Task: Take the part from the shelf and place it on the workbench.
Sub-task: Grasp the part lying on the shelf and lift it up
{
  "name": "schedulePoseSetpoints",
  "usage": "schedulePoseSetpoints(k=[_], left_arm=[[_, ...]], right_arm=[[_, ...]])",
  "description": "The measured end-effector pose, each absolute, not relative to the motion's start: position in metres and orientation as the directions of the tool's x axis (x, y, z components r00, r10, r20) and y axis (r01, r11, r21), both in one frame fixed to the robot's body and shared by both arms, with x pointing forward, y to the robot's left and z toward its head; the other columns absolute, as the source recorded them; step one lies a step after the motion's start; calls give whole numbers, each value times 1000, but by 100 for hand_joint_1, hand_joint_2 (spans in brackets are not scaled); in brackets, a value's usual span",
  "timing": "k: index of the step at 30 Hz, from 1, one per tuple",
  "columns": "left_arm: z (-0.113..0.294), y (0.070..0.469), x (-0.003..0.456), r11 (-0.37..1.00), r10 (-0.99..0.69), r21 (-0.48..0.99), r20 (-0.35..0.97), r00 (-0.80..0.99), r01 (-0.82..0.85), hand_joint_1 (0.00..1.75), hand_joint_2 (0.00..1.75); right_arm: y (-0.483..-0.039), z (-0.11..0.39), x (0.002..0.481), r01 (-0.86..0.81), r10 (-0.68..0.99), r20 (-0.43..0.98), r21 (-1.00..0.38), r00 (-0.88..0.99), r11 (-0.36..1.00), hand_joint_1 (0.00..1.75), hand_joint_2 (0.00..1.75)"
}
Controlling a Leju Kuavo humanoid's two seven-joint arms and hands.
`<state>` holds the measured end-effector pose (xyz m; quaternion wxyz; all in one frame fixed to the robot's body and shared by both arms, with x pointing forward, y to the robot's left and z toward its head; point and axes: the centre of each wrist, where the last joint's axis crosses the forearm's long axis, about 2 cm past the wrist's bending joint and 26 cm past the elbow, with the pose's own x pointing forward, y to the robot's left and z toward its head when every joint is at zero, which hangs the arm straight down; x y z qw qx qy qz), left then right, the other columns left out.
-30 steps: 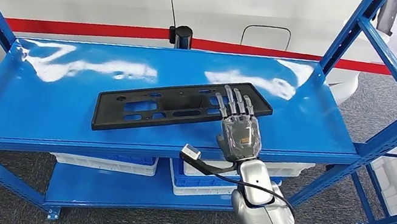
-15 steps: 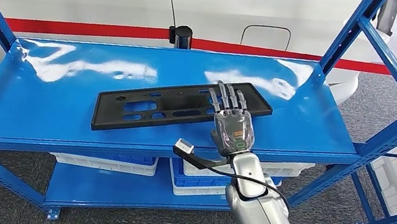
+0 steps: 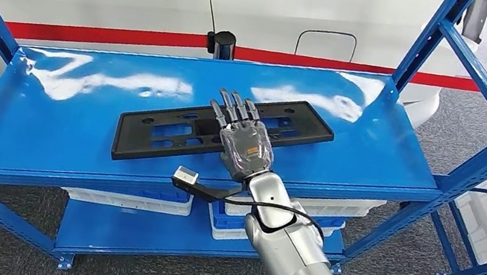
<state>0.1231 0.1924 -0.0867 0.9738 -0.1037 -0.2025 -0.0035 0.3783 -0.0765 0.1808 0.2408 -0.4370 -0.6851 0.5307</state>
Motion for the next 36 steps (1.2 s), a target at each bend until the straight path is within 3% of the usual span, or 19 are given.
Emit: schedulePoseSetpoints(k=[11, 36], left_arm=[[-86, 191, 126, 980, 95, -201, 386, 918, -17, 0, 0], [-86, 192, 126, 978, 134, -203, 381, 915, -58, 0, 0]], right_arm=[[-61, 182, 384, 286, 840, -125, -958, -528, 37, 0, 175], [-71, 168, 391, 207, 864, -130, -978, -486, -31, 0, 175]])
